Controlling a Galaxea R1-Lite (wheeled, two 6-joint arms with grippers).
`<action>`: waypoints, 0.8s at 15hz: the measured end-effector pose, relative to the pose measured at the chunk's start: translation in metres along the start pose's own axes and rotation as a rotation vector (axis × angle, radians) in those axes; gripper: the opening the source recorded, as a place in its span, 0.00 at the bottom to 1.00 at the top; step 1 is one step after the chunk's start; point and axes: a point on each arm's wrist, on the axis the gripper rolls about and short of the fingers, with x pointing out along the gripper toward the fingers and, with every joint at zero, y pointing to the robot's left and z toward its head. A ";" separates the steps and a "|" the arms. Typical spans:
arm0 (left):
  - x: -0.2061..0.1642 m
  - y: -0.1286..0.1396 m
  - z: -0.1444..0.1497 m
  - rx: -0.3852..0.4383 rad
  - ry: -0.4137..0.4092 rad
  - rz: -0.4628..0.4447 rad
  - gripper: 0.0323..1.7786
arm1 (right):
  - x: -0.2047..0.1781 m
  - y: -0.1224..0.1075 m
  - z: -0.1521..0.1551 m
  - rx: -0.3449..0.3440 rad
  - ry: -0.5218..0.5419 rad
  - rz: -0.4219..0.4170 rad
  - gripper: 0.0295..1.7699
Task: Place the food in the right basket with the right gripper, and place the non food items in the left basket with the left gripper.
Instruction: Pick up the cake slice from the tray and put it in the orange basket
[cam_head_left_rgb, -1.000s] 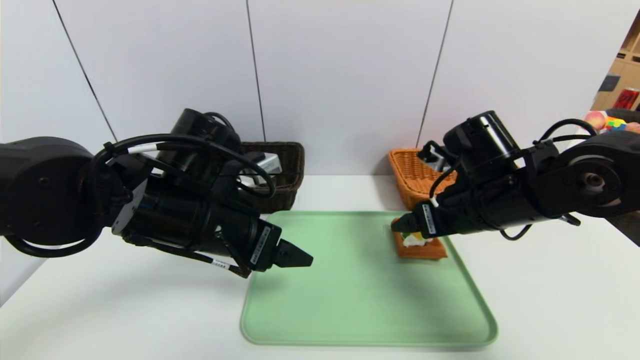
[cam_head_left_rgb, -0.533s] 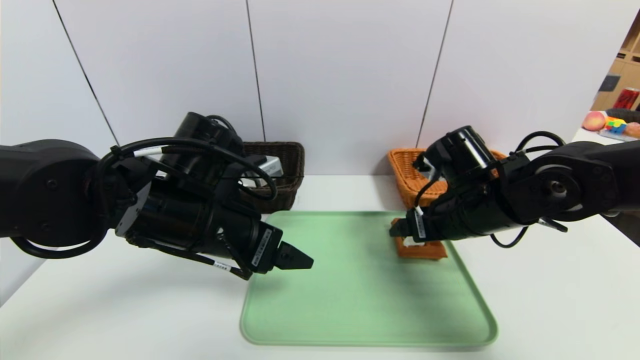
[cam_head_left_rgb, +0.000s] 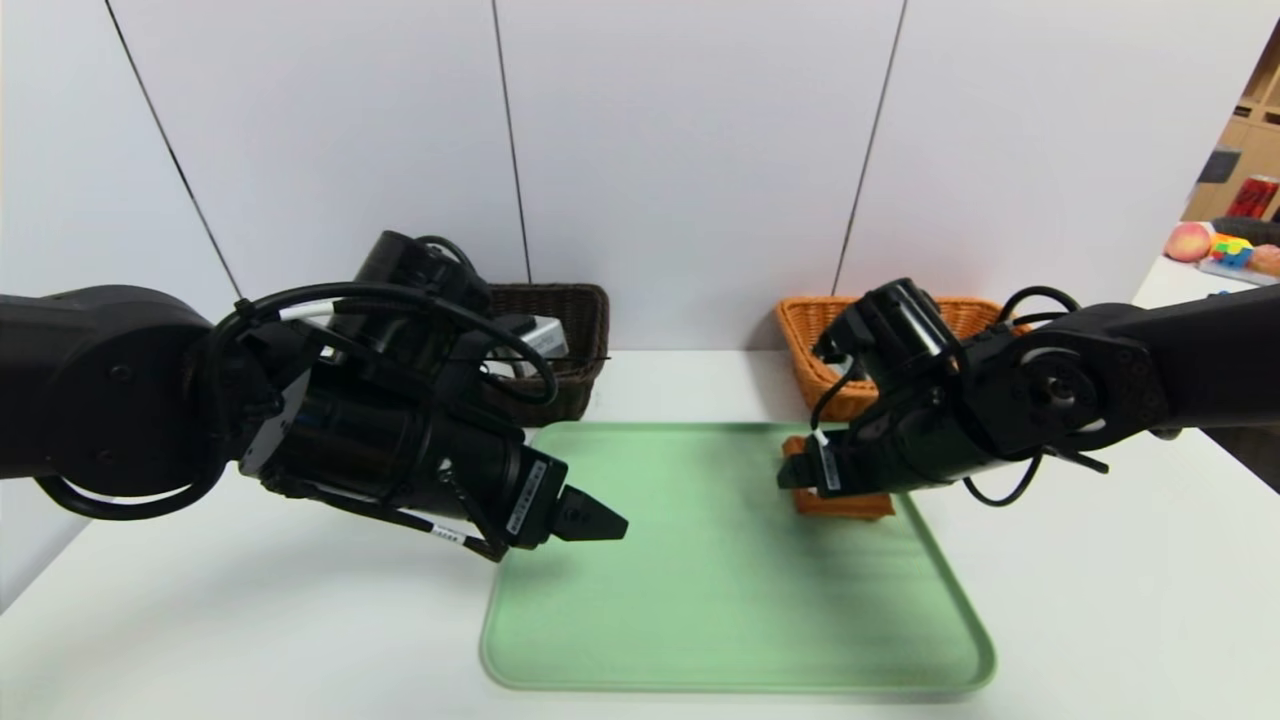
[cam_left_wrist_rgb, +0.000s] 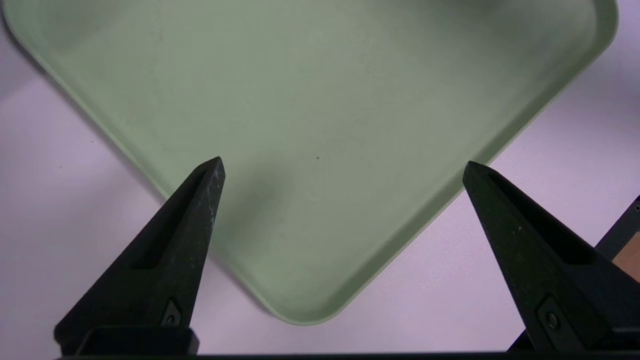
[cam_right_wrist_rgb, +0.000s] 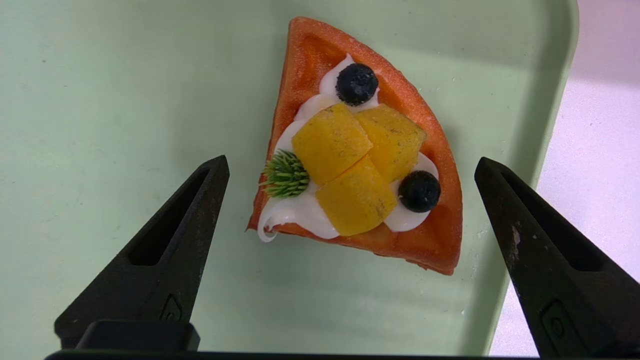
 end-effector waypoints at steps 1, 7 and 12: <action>0.001 0.000 0.000 0.001 -0.006 -0.001 0.95 | 0.002 0.000 0.000 -0.001 0.004 -0.002 0.96; 0.005 0.002 -0.002 0.001 -0.014 -0.002 0.95 | 0.008 0.002 -0.002 -0.012 0.018 -0.010 0.96; 0.006 0.003 -0.004 0.000 -0.013 -0.002 0.95 | 0.009 0.005 -0.003 -0.025 0.014 -0.041 0.96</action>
